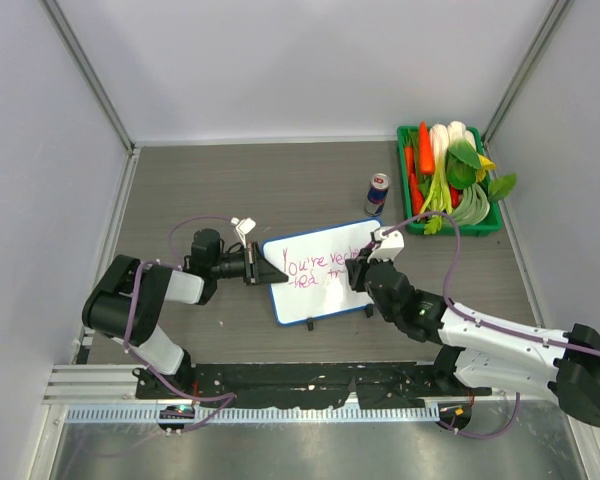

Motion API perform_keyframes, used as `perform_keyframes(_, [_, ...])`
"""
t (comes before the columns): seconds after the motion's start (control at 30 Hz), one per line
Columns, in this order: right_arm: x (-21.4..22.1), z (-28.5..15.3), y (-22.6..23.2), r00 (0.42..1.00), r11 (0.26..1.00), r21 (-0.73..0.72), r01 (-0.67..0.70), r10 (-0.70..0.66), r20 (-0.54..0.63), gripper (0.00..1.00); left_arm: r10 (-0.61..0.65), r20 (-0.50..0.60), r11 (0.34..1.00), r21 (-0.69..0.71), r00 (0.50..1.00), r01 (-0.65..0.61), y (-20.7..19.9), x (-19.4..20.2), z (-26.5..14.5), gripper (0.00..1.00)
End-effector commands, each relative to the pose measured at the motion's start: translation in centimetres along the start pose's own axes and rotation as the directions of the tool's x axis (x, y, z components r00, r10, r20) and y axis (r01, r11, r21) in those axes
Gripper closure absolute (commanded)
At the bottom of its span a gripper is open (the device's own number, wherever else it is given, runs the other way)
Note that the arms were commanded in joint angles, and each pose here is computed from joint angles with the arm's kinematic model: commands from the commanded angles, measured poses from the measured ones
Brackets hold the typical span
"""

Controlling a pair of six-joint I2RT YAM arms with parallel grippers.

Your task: Write a sentence on the whiteboard

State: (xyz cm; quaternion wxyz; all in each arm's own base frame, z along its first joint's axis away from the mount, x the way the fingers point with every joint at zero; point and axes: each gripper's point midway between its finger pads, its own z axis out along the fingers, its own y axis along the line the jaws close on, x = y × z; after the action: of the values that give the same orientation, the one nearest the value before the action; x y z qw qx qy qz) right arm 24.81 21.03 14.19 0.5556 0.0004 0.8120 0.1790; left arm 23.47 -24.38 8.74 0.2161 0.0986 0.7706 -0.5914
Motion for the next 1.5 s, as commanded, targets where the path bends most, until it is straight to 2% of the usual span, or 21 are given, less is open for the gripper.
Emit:
perform_keyframes(0.0, [-2.5,-0.6,0.2,0.998,0.999,-0.001,-0.036,0.036,0.059,0.99,-0.083,-0.016,0.994,-0.068,0.996,0.082,1.8,1.6,0.0,1.00])
perform_keyframes(0.2, [-3.4,-0.6,0.1,0.996,0.999,0.018,-0.035,0.033,0.083,0.99,-0.083,-0.015,0.994,-0.069,0.996,0.082,1.8,1.5,0.0,1.00])
perform_keyframes(0.6, [-1.4,-0.1,-0.3,0.998,0.999,0.023,-0.035,0.034,0.049,0.99,-0.082,-0.014,0.994,-0.068,0.997,0.080,1.8,1.6,0.0,1.00])
perform_keyframes(1.0, [-2.7,0.0,0.3,0.996,0.999,0.010,-0.040,0.039,0.085,0.99,-0.083,-0.015,0.994,-0.068,0.996,0.081,1.8,1.6,0.0,1.00])
perform_keyframes(1.47, [0.0,-0.5,-0.7,1.000,1.000,0.009,-0.005,0.005,0.003,0.99,-0.083,-0.015,0.994,-0.066,0.996,0.082,1.8,1.6,0.0,1.00])
